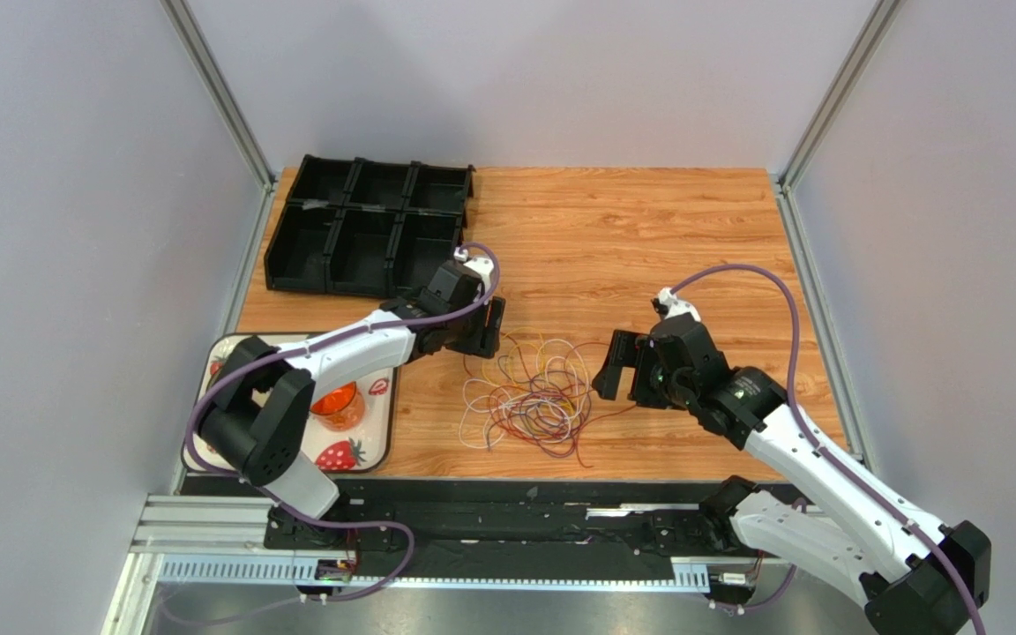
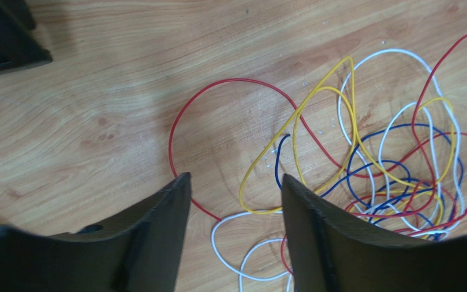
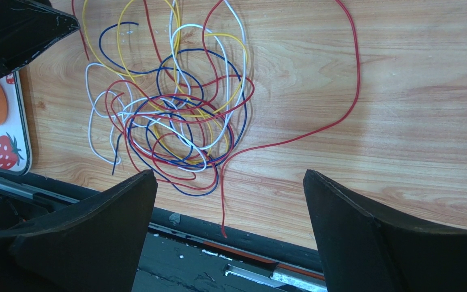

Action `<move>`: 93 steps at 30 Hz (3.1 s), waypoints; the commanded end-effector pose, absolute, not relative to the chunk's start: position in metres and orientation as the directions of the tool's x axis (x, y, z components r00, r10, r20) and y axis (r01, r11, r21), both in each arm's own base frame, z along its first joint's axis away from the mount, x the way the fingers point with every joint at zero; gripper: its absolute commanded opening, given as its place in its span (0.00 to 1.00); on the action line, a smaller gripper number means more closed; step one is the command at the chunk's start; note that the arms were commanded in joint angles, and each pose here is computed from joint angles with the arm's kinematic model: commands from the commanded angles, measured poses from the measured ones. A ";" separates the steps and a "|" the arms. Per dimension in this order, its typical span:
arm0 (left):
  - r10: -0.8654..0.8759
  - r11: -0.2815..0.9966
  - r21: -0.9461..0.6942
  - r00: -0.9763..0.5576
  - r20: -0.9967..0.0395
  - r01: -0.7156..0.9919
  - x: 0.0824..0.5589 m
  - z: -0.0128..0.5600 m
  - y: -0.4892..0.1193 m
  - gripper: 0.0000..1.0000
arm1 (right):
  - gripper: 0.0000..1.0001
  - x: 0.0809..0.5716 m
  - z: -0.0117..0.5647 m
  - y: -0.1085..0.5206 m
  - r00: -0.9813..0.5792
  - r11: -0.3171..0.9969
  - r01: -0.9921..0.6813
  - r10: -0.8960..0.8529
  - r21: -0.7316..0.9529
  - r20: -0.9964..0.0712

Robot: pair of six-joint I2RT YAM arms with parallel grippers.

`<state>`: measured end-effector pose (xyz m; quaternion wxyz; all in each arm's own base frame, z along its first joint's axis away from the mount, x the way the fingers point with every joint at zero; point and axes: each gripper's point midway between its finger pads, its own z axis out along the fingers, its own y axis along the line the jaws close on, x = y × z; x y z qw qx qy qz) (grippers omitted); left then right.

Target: Untangle the cables

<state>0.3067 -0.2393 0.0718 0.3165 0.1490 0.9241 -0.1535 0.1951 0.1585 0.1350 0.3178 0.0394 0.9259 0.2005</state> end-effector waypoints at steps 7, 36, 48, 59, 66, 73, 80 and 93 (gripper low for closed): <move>0.212 0.891 -0.175 -0.723 -0.658 0.420 0.321 0.071 -0.261 0.53 | 0.95 0.198 0.135 0.165 -0.788 0.904 -0.076 0.204 0.420 -0.581; 0.215 0.838 -0.175 -0.607 -0.765 0.518 0.319 0.190 -0.268 0.64 | 0.94 0.181 0.129 0.159 -0.811 0.900 -0.067 0.203 0.431 -0.550; 0.267 0.846 -0.182 -0.693 -0.669 0.502 0.317 0.100 -0.271 0.63 | 0.94 0.175 0.120 0.155 -0.821 0.905 -0.055 0.200 0.423 -0.535; 0.289 0.858 -0.166 -0.723 -0.627 0.486 0.319 0.061 -0.275 0.54 | 0.94 0.176 0.114 0.157 -0.827 0.907 -0.056 0.192 0.418 -0.528; 0.285 0.863 -0.164 -0.729 -0.623 0.478 0.322 0.061 -0.278 0.00 | 0.93 0.175 0.111 0.154 -0.827 0.910 -0.050 0.194 0.413 -0.528; 0.160 0.861 -0.166 -0.566 -0.809 0.481 0.331 0.221 -0.271 0.00 | 0.93 0.177 0.112 0.158 -0.824 0.903 -0.062 0.195 0.426 -0.531; -0.046 0.757 -0.202 -0.258 -0.965 0.622 0.302 0.426 -0.266 0.00 | 0.89 0.180 0.121 0.169 -0.823 0.879 -0.091 0.199 0.469 -0.533; -0.382 0.537 -0.084 0.153 -0.912 0.840 0.214 0.625 -0.249 0.00 | 0.86 0.185 0.134 0.175 -0.798 0.856 -0.117 0.221 0.504 -0.560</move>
